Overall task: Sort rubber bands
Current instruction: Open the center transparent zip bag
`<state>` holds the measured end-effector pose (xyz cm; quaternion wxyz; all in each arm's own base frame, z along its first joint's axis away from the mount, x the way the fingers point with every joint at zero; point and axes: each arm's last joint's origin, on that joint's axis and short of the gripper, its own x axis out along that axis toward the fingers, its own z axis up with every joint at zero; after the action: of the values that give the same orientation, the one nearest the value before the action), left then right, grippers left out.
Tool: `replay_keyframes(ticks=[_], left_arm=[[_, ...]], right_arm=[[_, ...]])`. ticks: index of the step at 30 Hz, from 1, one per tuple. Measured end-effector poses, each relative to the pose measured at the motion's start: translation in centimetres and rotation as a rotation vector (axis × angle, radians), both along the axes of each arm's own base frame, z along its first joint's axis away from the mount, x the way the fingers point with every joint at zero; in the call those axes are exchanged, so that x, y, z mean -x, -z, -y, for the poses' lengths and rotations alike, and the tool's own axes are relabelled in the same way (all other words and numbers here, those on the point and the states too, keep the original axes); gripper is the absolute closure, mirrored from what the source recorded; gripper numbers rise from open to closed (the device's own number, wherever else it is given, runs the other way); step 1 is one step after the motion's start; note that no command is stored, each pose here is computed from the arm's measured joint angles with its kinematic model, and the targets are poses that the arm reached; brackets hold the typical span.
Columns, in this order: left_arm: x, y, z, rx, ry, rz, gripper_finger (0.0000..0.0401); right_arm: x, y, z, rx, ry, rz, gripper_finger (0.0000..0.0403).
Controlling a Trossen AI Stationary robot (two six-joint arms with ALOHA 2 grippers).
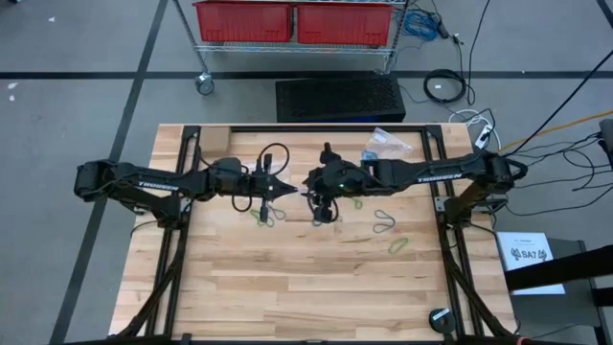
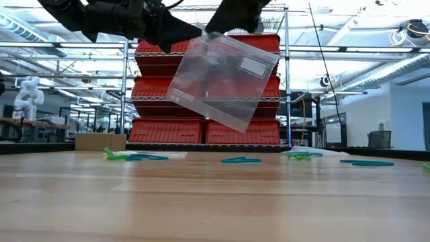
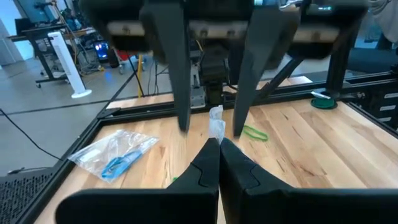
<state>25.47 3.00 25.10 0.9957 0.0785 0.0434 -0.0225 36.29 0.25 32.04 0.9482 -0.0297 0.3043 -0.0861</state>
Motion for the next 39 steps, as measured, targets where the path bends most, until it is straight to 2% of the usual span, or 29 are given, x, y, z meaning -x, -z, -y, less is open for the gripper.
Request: replay_keyframes(ticks=[6,14,39], left_arm=[[0.0,0.1,-0.1,-0.003,-0.025,-0.012,0.0401],[0.0,0.2,-0.1,-0.018,-0.025,-0.025,0.0401],[0.6,-0.6,-0.1,-0.025,-0.058,0.011,0.0401]], right_arm=[[-0.6,0.1,0.1,0.013,-0.003,0.033,0.0298],[-0.5,0.3,0.1,0.022,-0.009,0.016,0.0393],[1.5,2.4,-0.5,-0.076,0.078,-0.265,0.0402]])
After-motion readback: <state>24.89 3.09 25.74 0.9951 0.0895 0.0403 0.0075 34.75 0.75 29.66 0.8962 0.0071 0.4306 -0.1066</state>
